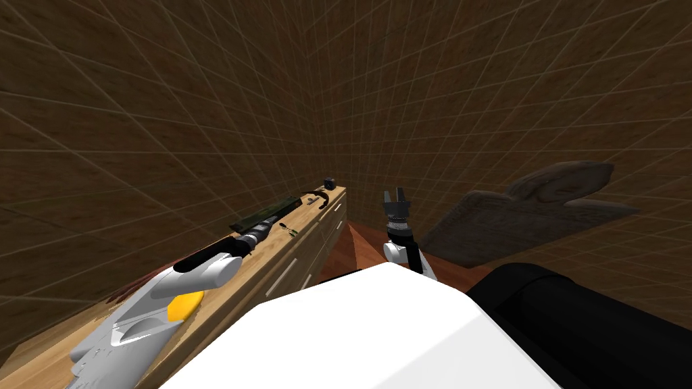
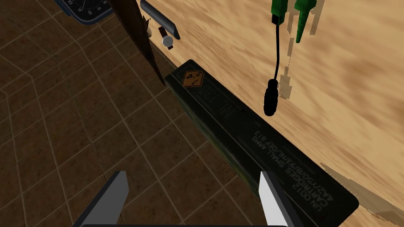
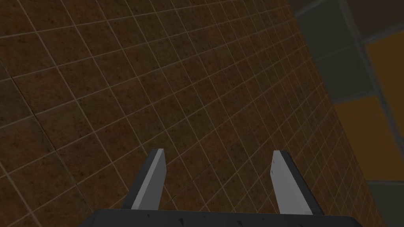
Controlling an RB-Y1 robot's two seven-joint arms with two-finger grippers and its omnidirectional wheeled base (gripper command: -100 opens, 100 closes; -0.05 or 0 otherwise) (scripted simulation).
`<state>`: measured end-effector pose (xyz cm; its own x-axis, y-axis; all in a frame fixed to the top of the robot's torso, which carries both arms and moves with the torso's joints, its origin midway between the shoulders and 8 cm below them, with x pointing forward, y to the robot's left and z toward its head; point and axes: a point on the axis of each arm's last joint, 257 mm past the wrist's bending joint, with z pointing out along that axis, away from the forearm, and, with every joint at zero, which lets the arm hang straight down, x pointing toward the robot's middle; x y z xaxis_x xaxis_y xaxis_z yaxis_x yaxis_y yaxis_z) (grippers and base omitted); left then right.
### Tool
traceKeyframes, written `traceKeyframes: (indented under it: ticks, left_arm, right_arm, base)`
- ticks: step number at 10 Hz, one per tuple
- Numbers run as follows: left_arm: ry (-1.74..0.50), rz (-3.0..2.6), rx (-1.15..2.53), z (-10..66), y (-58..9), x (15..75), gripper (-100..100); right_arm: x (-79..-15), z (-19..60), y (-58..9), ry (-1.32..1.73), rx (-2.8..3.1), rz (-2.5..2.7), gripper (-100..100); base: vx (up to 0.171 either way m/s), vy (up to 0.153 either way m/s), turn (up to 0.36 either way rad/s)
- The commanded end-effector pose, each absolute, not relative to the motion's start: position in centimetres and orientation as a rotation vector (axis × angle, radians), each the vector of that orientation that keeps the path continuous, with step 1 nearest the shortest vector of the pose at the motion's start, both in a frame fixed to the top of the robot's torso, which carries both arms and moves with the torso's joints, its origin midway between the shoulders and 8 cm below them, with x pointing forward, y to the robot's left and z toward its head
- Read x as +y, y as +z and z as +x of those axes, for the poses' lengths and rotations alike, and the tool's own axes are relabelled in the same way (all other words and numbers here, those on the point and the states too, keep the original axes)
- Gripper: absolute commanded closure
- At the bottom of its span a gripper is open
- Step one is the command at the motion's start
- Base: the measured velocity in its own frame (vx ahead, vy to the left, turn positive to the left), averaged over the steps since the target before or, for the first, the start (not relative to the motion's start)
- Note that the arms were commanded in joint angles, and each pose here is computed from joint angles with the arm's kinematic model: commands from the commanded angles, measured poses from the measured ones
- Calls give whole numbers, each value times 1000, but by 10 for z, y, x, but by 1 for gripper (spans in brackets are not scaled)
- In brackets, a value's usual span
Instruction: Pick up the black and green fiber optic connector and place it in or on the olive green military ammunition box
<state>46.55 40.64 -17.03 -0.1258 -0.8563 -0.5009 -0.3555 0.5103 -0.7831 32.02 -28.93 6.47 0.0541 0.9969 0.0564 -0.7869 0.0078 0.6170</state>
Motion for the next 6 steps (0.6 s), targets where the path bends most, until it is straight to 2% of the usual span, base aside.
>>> traceKeyframes:
  ticks: [1, 6]
  left_arm:
    - [-557, -1062, 1744, 466, -179, 420, -100]
    - [-474, -1135, 1826, 454, -203, 436, -100]
  right_arm:
    - [-289, 320, 65, 1474, 461, 574, 0]
    - [-289, 320, 65, 1474, 461, 574, 0]
  base:
    - [35, -12, -78]
    - [37, -7, -44]
